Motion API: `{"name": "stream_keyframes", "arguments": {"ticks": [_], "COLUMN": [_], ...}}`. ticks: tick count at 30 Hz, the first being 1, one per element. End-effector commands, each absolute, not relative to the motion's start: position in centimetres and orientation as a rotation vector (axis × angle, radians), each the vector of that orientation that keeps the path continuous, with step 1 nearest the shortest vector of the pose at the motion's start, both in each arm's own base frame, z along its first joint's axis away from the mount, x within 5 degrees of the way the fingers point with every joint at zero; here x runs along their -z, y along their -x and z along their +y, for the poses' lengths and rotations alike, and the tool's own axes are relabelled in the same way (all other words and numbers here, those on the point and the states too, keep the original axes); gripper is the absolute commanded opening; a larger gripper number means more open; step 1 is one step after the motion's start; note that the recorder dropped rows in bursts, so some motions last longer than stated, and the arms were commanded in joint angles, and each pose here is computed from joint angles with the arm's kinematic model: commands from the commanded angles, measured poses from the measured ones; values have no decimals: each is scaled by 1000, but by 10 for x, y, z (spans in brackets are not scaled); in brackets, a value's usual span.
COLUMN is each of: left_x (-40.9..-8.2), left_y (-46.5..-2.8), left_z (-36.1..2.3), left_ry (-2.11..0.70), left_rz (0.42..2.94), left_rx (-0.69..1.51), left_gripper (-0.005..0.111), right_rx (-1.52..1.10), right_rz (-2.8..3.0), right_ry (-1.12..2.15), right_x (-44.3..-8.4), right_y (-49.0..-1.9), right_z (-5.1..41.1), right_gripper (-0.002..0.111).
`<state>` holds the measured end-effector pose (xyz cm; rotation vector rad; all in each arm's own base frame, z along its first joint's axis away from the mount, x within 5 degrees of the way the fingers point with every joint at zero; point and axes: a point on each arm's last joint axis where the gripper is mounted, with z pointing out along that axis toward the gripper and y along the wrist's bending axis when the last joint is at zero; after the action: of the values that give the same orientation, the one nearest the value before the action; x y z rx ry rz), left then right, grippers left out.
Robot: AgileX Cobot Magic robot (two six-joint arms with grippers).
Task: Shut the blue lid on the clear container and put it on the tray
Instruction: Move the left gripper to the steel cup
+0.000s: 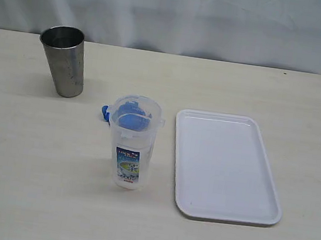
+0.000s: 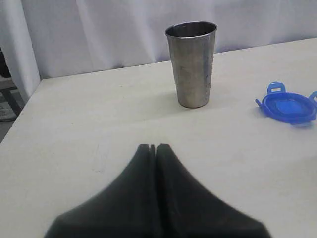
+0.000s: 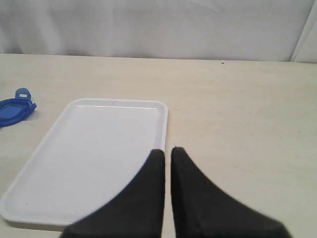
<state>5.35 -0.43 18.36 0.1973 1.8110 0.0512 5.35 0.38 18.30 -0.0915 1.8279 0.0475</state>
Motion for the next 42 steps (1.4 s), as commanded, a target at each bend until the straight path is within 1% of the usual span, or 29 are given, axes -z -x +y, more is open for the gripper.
{"name": "stream_keyframes", "arguments": {"ticks": [1, 3, 5, 6, 10, 12, 13, 15, 18, 19, 21, 22, 23, 24, 25, 26, 27, 30, 34, 35, 40, 41, 42], "left_x": [-187, -192, -197, -199, -218, -226, -235, -239, -247, -250, -252, -251, -253, -253, -252, -250, -247, -236, -221, -213, -188, -176, -172], "left_y": [-54, -55, -56, -56, -56, -54, -51, -50, -47, -46, -48, -51, -57, -61, -69, -77, -84, -108, -146, -164, -224, -240, -247], "left_z": [-4, -5, -6, -5, -3, -1, 0, 1, 0, -1, -1, -1, -2, -2, -4, -7, -11, -17, -23, -25, -38, -41, -41], "left_ry": [-194, -168, -103, -108, -35, 42, 134, 178, 123, 102, 88, 90, 93, 92, 71, 17, -49, -106, -183, -209, -309, -335, -338], "left_rz": [1761, 1710, 1662, 1635, 1433, 1339, 1230, 1185, 1096, 1063, 1054, 1073, 1105, 1126, 1158, 1196, 1231, 1324, 1387, 1435, 1517, 1557, 1569], "left_rx": [-57, -35, 37, 23, 45, 115, 223, 287, 248, 233, 223, 224, 221, 219, 204, 178, 156, 176, 143, 138, 208, 223, 226], "left_gripper": [0, 0, 0, 0, 0, 0, 0, 0, 1, 4, 14, 22, 40, 54, 77, 90, 95, 94, 94, 94, 94, 94, 94], "right_rx": [-37, -37, -37, -37, -37, -37, -37, -37, -37, -37, -37, -37, -37, -37, -37, -37, -37, -37, -37, -37, -37, -37, -37], "right_rz": [1825, 1825, 1825, 1825, 1825, 1825, 1825, 1825, 1825, 1825, 1825, 1825, 1825, 1825, 1825, 1825, 1825, 1825, 1825, 1825, 1825, 1825, 1825], "right_ry": [86, 86, 86, 86, 86, 86, 86, 86, 86, 86, 86, 86, 86, 86, 86, 86, 86, 86, 86, 86, 86, 86, 86], "right_x": [-182, -182, -182, -182, -182, -182, -182, -182, -182, -182, -182, -182, -182, -182, -182, -182, -182, -182, -182, -182, -182, -182, -182], "right_y": [-53, -53, -53, -53, -53, -53, -53, -53, -53, -53, -53, -53, -53, -53, -53, -53, -53, -53, -53, -53, -53, -53, -53], "right_z": [3, 3, 3, 3, 3, 3, 3, 3, 3, 3, 3, 3, 3, 3, 3, 3, 3, 3, 3, 3, 3, 3, 3], "right_gripper": [5, 5, 5, 5, 5, 5, 5, 5, 5, 5, 5, 5, 5, 5, 5, 5, 5, 5, 5, 5, 5, 5, 5]}}
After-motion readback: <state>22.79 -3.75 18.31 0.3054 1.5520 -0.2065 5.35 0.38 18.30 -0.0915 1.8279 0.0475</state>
